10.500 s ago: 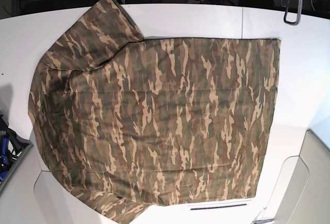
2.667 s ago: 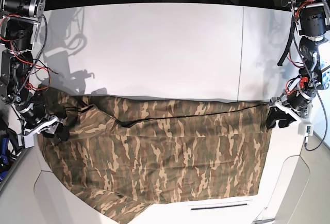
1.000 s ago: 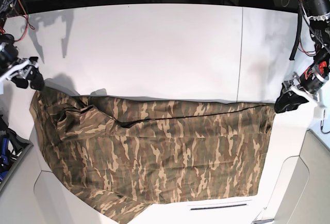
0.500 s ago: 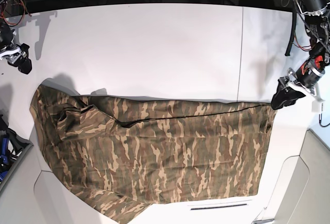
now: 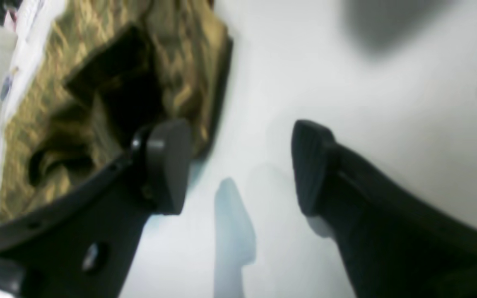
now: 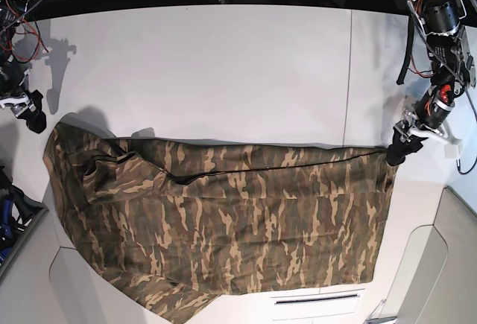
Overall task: Fold the T-shirt properly
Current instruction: 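Release the folded edge and regrasp the shirt corners with both grippers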
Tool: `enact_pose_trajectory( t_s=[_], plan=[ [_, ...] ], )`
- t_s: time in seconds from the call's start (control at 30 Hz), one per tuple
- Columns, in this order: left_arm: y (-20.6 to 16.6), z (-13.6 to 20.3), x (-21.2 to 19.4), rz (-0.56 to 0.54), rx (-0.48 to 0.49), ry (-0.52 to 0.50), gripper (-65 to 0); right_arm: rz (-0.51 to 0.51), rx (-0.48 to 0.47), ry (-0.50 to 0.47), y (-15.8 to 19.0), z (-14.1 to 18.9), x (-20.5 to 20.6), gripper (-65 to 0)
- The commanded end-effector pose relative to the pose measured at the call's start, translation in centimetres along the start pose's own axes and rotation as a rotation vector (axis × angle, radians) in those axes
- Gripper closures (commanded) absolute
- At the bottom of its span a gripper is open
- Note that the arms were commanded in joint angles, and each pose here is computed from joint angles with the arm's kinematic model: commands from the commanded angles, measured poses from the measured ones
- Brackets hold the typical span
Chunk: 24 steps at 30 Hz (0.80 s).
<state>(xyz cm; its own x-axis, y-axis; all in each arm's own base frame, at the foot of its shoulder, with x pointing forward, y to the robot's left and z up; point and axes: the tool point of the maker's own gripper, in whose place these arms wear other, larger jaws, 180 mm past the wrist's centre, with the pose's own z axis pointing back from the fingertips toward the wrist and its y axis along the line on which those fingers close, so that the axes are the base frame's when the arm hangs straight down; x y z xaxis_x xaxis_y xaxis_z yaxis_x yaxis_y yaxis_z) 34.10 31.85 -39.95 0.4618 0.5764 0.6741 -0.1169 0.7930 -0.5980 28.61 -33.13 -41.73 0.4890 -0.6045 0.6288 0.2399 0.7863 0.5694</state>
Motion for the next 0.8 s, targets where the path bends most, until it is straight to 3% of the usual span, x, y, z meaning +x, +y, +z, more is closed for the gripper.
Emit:
enact_pose_trajectory(
  t_s=[0.0, 0.2, 0.63, 0.7, 0.77],
  plan=[
    [-0.1, 0.0, 1.6, -0.017, -0.006, -0.025, -45.2, 0.011, 0.002, 0.015, 0.2, -0.5, 0.3, -38.4],
    [0.2, -0.8, 2.3, 0.010, 0.001, -0.057, -45.2, -0.002, 0.051, 0.084, 2.1, -3.2, -1.4, -38.4],
    [-0.6, -1.6, 0.4, 0.027, -0.014, -0.019, -44.8, -0.021, 0.142, 0.080, 7.9, -7.1, -3.4, -38.4],
    [-0.7, -1.7, 0.3, 0.031, -0.017, -0.020, -40.8, -0.012, 0.143, 0.083, 8.1, -7.2, -3.4, -38.4],
    [-0.7, -1.7, 0.5, 0.030, -0.018, -0.023, -27.2, -0.007, 0.141, 0.084, 8.1, -7.3, -3.3, -38.3]
  ],
)
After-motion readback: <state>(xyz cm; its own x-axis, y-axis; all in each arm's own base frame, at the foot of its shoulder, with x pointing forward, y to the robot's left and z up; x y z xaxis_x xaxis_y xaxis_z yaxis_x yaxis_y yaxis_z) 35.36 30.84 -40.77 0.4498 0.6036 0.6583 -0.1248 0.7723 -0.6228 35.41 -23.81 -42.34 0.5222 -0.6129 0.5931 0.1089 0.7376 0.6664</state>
